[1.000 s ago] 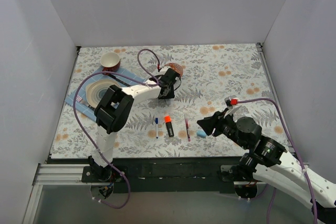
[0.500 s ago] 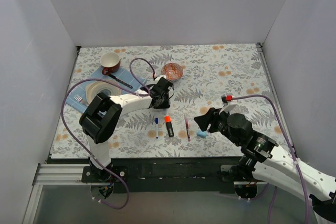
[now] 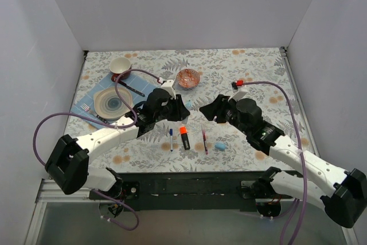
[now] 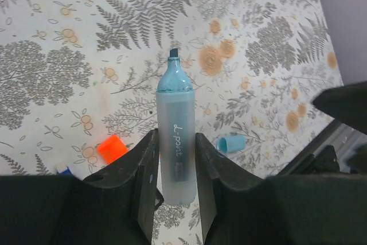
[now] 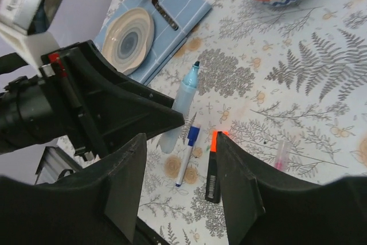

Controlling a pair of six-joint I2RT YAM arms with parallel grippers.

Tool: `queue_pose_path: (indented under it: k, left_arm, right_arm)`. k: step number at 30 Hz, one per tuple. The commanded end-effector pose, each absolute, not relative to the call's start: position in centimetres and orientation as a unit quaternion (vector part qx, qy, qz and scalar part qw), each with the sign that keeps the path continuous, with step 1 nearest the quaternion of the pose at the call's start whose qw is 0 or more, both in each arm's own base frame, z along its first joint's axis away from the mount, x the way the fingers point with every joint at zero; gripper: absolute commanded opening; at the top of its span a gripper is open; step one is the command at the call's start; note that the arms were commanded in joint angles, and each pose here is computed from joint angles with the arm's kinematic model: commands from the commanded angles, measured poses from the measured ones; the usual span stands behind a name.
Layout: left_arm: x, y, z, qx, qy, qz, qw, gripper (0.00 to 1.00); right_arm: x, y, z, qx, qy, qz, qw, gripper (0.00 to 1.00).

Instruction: Insert the pens into the pen caps

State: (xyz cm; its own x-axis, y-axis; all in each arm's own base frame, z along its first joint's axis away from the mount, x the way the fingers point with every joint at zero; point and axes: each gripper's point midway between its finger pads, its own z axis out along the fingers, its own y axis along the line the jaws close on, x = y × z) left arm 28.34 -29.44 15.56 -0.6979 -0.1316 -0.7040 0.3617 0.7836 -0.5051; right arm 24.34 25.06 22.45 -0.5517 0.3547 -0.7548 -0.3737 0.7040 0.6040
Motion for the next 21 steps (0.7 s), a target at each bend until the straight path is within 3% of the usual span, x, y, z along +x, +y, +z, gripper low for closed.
queue_pose_path:
  k: [1, 10, 21]
  left_arm:
    - [26.6, -30.9, 19.0, 0.116, 0.816, -0.387, 0.413, 0.00]
    - [25.3, -30.8, 20.0, 0.135, 0.790, -0.414, 0.432, 0.00]
    - [24.5, -30.6, 21.0, 0.149, 0.769, -0.431, 0.447, 0.00]
  right_arm:
    - [24.7, 28.3, 25.5, -0.016, 0.757, 0.463, 0.461, 0.56]
    - [26.1, 30.5, 24.0, 0.004, 0.766, 0.479, 0.429, 0.49]
    - [27.1, 31.1, 23.0, 0.014, 0.774, 0.471, 0.423, 0.46]
